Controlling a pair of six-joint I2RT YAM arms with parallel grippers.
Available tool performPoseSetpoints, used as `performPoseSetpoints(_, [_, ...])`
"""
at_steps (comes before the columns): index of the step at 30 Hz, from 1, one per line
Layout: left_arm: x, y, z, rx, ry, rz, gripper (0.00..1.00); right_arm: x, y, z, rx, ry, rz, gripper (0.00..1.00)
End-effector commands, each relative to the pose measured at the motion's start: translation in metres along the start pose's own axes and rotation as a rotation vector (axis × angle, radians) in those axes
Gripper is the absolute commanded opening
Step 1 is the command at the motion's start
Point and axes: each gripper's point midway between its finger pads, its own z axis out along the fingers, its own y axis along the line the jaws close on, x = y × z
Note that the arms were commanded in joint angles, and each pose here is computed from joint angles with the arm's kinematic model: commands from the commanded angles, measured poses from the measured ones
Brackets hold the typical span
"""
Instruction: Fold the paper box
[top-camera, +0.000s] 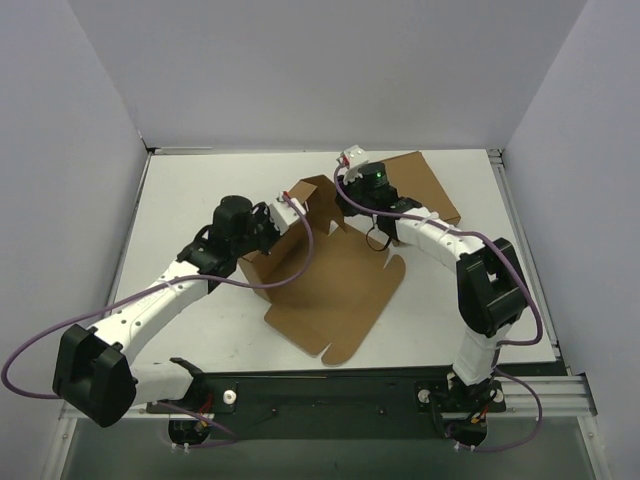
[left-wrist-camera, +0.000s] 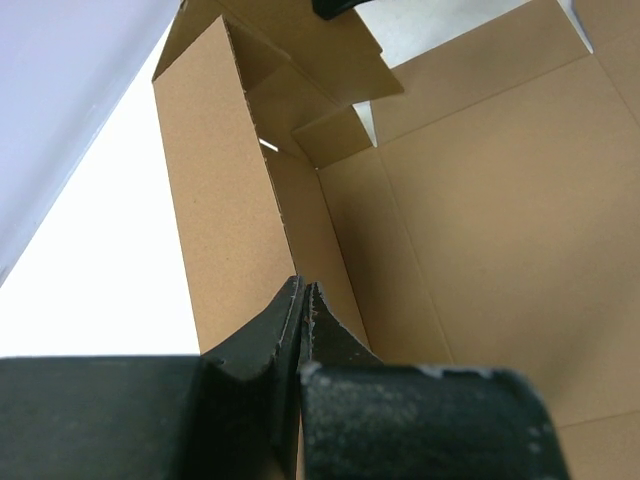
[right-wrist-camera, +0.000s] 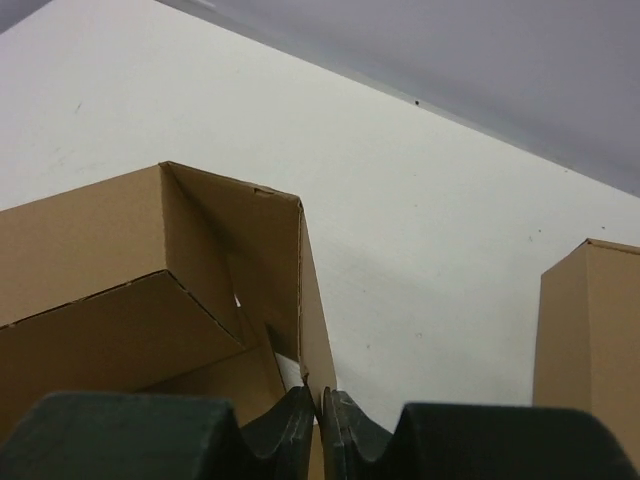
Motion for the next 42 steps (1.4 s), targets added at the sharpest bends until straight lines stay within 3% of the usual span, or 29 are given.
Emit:
performPoseSetpoints(1, [-0.021, 0.011, -0.005, 0.010, -0.053, -0.027, 0.00, -0.030, 0.010, -0.009, -0.008, -0.077, -0.034, 0.07])
performPoseSetpoints(3, [-0.017, 0.017, -0.005, -0.029, -0.041, -0.020, 0.00, -0.027, 0.011, -0.016, 0.025, -0.028, -0.038, 0.00])
performPoseSetpoints(12, [-0.008, 0.026, -0.010, -0.125, -0.048, 0.069, 0.00, -0.001, 0.032, -0.081, 0.327, 0.149, -0.057, 0.00])
performPoseSetpoints(18, [-0.016, 0.009, -0.009, -0.076, -0.073, 0.109, 0.00, 0.022, 0.038, -0.121, 0.461, 0.229, -0.034, 0.00])
performPoseSetpoints(22, [-0.020, -0.017, -0.008, -0.028, -0.084, 0.165, 0.00, 0.034, 0.045, -0.141, 0.425, 0.241, 0.080, 0.01])
performPoseSetpoints(24, [-0.029, -0.030, -0.007, -0.018, -0.120, 0.201, 0.00, 0.046, 0.050, -0.145, 0.395, 0.258, 0.128, 0.10])
performPoseSetpoints(25, [-0.030, -0.035, -0.007, -0.010, -0.126, 0.211, 0.00, 0.046, 0.056, -0.149, 0.342, 0.263, 0.155, 0.23])
performPoseSetpoints(28, [-0.029, -0.053, -0.004, 0.030, -0.136, 0.232, 0.00, 0.047, 0.054, -0.156, 0.259, 0.264, 0.229, 0.46])
performPoseSetpoints(35, [-0.025, -0.077, 0.000, 0.085, -0.142, 0.255, 0.00, 0.034, 0.043, -0.188, 0.003, 0.141, 0.352, 0.62])
performPoseSetpoints(38, [-0.021, -0.081, 0.003, 0.095, -0.122, 0.260, 0.00, 0.029, 0.023, -0.202, 0.023, 0.063, 0.342, 0.64])
performPoseSetpoints(42, [-0.019, -0.082, 0.007, 0.104, -0.100, 0.260, 0.00, 0.049, -0.015, -0.187, 0.062, 0.081, 0.441, 0.61])
